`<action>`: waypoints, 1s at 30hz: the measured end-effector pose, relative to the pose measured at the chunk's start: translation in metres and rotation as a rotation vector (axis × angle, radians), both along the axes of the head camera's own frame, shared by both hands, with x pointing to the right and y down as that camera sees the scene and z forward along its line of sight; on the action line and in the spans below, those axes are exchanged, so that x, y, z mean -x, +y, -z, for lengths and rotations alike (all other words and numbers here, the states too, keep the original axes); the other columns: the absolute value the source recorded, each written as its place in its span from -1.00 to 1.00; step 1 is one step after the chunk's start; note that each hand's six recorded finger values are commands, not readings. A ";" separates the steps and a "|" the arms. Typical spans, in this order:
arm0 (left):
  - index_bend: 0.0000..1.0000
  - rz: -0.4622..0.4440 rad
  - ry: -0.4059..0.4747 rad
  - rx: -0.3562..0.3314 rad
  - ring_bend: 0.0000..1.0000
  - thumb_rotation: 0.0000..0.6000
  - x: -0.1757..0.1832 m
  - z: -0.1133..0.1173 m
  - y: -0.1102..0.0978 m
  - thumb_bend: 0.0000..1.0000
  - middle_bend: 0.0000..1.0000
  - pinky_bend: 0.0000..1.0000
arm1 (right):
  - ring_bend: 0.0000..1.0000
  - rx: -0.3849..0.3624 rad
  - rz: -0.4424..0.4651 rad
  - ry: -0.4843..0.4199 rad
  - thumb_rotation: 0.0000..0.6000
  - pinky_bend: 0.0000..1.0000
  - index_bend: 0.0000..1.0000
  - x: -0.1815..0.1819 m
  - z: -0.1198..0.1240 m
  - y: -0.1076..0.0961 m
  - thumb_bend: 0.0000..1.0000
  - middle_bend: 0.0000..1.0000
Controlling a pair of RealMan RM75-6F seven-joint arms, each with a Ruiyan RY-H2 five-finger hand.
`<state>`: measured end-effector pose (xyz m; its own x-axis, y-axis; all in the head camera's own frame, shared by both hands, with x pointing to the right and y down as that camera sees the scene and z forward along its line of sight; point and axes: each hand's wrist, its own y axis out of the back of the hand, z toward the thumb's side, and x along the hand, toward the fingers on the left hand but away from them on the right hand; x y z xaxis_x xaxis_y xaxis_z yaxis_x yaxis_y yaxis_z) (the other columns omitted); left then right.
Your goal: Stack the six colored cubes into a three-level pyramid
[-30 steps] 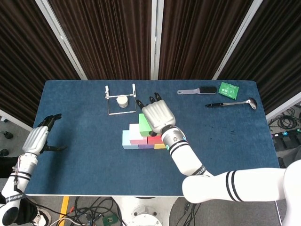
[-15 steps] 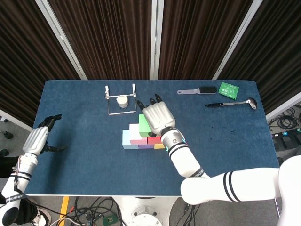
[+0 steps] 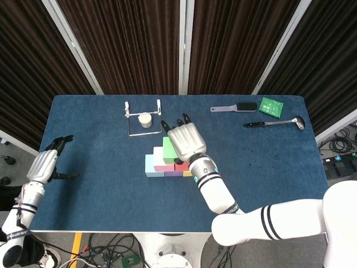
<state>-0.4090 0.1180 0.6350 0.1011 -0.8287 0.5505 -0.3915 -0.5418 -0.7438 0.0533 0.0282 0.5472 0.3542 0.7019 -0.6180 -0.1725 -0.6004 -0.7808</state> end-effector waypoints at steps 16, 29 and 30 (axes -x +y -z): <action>-0.85 0.000 0.005 0.007 -1.00 1.00 0.000 -0.001 0.000 -0.94 -0.77 -0.73 | -0.68 0.002 -0.022 0.012 1.00 -1.00 -1.00 0.002 -0.004 0.005 -0.76 0.31; -0.85 -0.001 0.001 0.012 -1.00 1.00 0.001 -0.002 0.001 -0.94 -0.78 -0.73 | -0.65 0.009 -0.024 0.014 1.00 -1.00 -1.00 0.004 -0.006 0.007 -0.75 0.32; -0.85 0.000 0.001 0.012 -1.00 1.00 0.001 -0.002 0.001 -0.94 -0.77 -0.73 | -0.65 0.009 -0.024 0.012 1.00 -1.00 -1.00 0.005 -0.006 0.007 -0.75 0.32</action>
